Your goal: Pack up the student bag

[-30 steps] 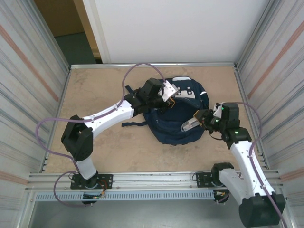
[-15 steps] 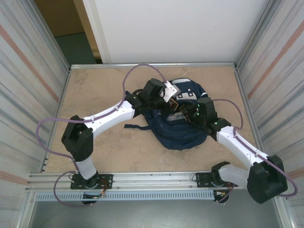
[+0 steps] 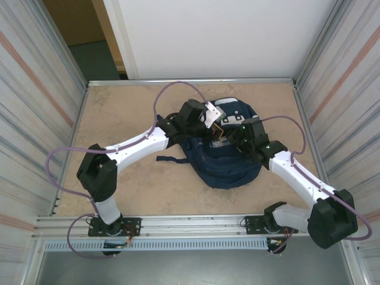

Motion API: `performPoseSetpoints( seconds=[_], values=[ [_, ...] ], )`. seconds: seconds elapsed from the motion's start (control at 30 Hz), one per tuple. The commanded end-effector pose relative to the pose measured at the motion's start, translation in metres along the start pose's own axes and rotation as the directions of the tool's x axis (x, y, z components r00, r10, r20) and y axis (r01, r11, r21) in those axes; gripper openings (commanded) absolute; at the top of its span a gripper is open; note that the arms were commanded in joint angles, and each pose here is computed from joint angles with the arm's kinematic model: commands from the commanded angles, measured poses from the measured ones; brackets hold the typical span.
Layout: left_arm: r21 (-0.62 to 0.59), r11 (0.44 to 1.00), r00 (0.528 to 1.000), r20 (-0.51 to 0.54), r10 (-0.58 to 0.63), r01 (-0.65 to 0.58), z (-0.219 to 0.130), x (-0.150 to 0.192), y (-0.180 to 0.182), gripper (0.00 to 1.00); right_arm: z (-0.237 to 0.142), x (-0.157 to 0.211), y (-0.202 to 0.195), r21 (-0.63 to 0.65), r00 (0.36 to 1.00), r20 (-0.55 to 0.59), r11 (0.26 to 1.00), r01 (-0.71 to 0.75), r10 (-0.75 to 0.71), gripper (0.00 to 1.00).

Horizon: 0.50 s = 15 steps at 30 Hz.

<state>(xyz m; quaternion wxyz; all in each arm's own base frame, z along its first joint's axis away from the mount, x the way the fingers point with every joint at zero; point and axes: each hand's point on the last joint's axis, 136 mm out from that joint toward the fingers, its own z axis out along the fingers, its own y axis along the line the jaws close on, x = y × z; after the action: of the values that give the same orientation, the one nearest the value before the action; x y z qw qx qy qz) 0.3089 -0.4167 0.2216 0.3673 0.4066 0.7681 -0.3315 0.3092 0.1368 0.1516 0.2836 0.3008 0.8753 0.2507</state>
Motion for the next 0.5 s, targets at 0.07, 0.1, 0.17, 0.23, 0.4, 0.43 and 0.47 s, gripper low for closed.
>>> performPoseSetpoints(
  seconds=[0.07,0.1,0.17,0.23,0.4,0.43,0.47],
  values=[
    [0.065,0.997,0.984,0.174,0.026,-0.038,-0.02,-0.049,-0.015,0.0,-0.013,0.01,-0.006,0.014,0.992,-0.064,0.994,0.109,-0.108,0.45],
    [0.07,0.997,0.985,0.171,0.017,-0.03,-0.019,-0.048,-0.015,0.0,-0.013,0.013,-0.006,0.008,0.991,-0.076,0.994,0.109,-0.108,0.42],
    [0.08,0.996,0.986,0.169,0.01,-0.024,-0.019,-0.047,-0.015,0.0,-0.013,0.019,-0.001,-0.009,0.988,-0.091,0.992,0.127,-0.127,0.35],
    [0.079,0.996,0.985,0.17,0.013,-0.027,-0.018,-0.046,-0.014,0.0,-0.011,0.022,0.003,-0.021,0.98,-0.081,0.983,0.18,-0.181,0.3],
    [0.091,0.996,0.986,0.166,-0.003,-0.012,-0.017,-0.046,-0.015,0.0,0.012,0.022,0.0,0.022,0.964,-0.055,0.965,0.261,-0.26,0.23],
    [0.097,0.995,0.986,0.168,-0.004,-0.013,-0.017,-0.046,-0.016,0.0,0.017,0.023,0.0,0.028,0.96,-0.049,0.961,0.277,-0.275,0.22],
    [0.1,0.995,0.986,0.169,-0.004,-0.013,-0.016,-0.046,-0.016,0.0,0.022,0.022,0.0,0.035,0.955,-0.036,0.954,0.297,-0.296,0.21]
  ],
)
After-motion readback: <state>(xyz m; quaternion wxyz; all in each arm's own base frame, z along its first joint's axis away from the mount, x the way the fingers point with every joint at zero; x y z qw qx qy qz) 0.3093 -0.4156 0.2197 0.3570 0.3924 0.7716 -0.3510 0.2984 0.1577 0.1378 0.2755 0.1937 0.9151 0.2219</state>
